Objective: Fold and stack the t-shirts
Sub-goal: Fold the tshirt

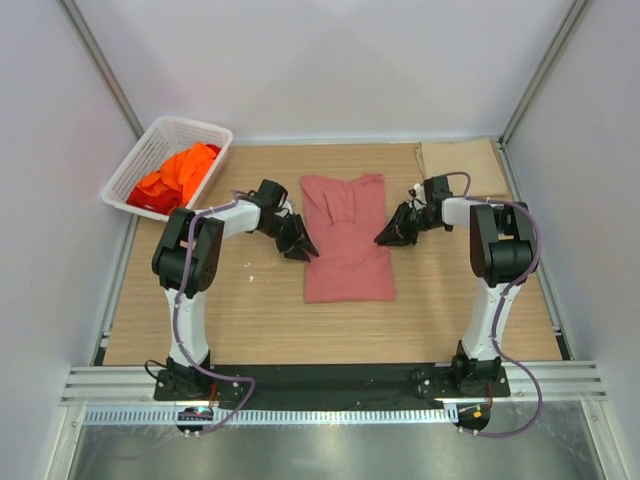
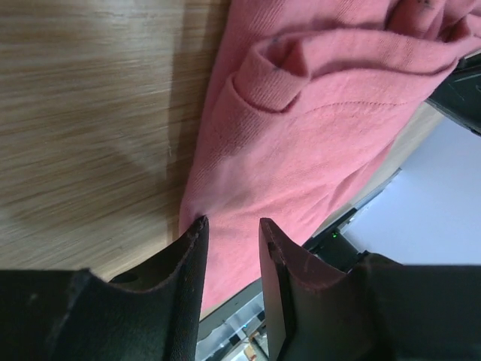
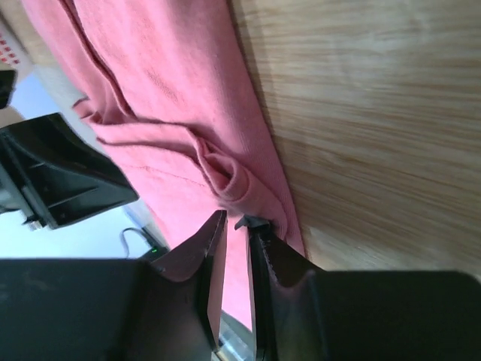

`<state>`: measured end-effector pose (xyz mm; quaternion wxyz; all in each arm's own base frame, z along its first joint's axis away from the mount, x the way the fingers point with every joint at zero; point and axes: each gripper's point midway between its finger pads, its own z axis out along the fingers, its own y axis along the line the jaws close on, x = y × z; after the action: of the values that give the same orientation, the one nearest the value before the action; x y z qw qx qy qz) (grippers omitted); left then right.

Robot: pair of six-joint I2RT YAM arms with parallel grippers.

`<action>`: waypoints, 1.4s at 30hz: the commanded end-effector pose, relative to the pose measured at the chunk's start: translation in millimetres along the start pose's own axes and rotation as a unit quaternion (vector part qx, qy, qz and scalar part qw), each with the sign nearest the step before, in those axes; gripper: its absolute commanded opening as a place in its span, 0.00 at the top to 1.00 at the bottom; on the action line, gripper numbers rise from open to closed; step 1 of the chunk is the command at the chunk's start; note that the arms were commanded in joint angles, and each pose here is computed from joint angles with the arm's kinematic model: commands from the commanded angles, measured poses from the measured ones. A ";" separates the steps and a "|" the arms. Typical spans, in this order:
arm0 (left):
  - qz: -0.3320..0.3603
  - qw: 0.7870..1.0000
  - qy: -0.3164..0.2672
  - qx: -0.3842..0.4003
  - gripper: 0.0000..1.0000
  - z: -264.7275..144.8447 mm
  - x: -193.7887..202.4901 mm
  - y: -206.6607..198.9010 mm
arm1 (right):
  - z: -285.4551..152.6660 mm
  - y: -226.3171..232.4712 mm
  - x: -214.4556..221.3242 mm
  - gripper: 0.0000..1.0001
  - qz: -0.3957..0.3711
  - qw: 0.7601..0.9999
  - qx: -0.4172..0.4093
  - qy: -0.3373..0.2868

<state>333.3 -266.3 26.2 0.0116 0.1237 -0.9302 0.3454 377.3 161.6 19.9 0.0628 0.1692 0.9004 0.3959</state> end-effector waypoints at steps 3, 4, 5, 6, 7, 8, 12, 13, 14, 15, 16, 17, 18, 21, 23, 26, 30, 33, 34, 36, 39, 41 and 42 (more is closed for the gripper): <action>0.051 0.998 -0.016 -0.043 0.65 -4.3 -7.2 14.1 | -35.5 -22.8 -16.9 0.75 -0.094 0.982 0.162 -0.037; 0.056 0.997 -0.022 -0.042 0.64 -9.0 -8.6 9.7 | -40.3 -18.6 -16.5 0.75 -0.111 0.977 0.178 -0.037; 0.057 0.997 -0.023 -0.039 0.64 -12.6 -7.6 6.4 | -46.1 -15.6 -18.2 0.74 -0.119 0.973 0.191 -0.041; 0.054 0.998 -0.026 -0.035 0.62 -16.6 -6.7 2.1 | -56.0 -1.0 -17.7 0.73 -0.128 0.973 0.186 -0.046; 0.058 0.997 -0.033 -0.026 0.62 -26.8 -2.9 -7.4 | -60.8 6.5 -16.9 0.72 -0.131 0.973 0.183 -0.051; 0.061 0.997 -0.036 -0.022 0.60 -31.3 0.4 -12.1 | -61.4 15.7 -10.8 0.71 -0.138 0.973 0.179 -0.049; 0.072 0.996 -0.047 -0.007 0.53 -48.9 20.3 -33.1 | -64.4 47.0 26.5 0.69 -0.153 0.978 0.137 -0.035; 0.076 0.996 -0.049 0.001 0.53 -51.6 24.6 -38.5 | -59.8 51.3 36.4 0.67 -0.139 0.983 0.120 -0.029; 0.075 0.996 -0.038 0.000 0.52 -47.0 34.5 -36.6 | -49.1 42.4 61.3 0.67 -0.120 0.988 0.101 0.008; 0.074 0.997 -0.034 0.001 0.52 -44.4 38.6 -36.0 | -41.7 45.5 64.5 0.67 -0.118 0.990 0.079 0.005; 0.070 0.997 -0.028 0.003 0.52 -41.9 43.4 -36.3 | -38.7 43.9 71.9 0.66 -0.111 0.992 0.067 0.009; 0.067 0.998 -0.020 -0.001 0.53 -35.3 50.1 -30.9 | -32.4 28.1 88.9 0.66 -0.082 0.994 0.068 0.029; 0.063 0.998 -0.013 0.000 0.54 -31.5 54.2 -28.3 | -28.1 28.2 91.1 0.66 -0.086 0.995 0.053 0.026; 0.044 0.999 -0.001 -0.005 0.57 -18.1 64.1 -7.7 | -23.8 -2.7 106.2 0.67 -0.065 0.995 0.070 0.039; 0.042 0.999 0.000 -0.032 0.59 -8.6 65.5 13.4 | -22.9 -24.2 116.9 0.68 -0.054 0.993 0.085 0.054; 0.030 0.997 0.013 -0.066 0.62 2.2 76.4 45.6 | -29.9 -50.4 128.0 0.68 -0.043 0.990 0.122 0.059; 0.019 0.996 0.018 -0.085 0.64 -5.1 97.2 65.2 | -49.3 -54.6 135.9 0.68 -0.056 0.985 0.153 0.052; 0.034 0.996 0.000 -0.080 0.62 -24.6 106.0 54.3 | -60.7 -25.5 133.2 0.68 -0.086 0.987 0.135 0.034; 0.041 0.996 -0.001 -0.074 0.61 -29.3 109.5 45.3 | -61.1 -14.5 134.3 0.68 -0.094 0.987 0.128 0.032; 0.047 0.997 -0.009 -0.057 0.60 -36.1 111.2 26.1 | -53.5 16.6 143.0 0.68 -0.122 0.987 0.097 0.043; 0.073 0.997 -0.016 -0.029 0.58 -41.2 114.3 -9.4 | -35.4 50.9 155.6 0.67 -0.122 0.990 0.038 0.056; 0.085 0.996 -0.011 -0.018 0.58 -36.1 115.3 -27.7 | -19.0 56.9 158.4 0.68 -0.100 0.993 0.016 0.064; 0.087 0.996 -0.007 -0.018 0.59 -32.4 115.1 -31.0 | -14.3 57.2 162.7 0.70 -0.094 0.993 0.008 0.075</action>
<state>214.0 -273.3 62.4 -0.0015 0.0559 -0.9497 0.3081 228.6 219.4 67.1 0.0391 0.0341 0.9388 0.3405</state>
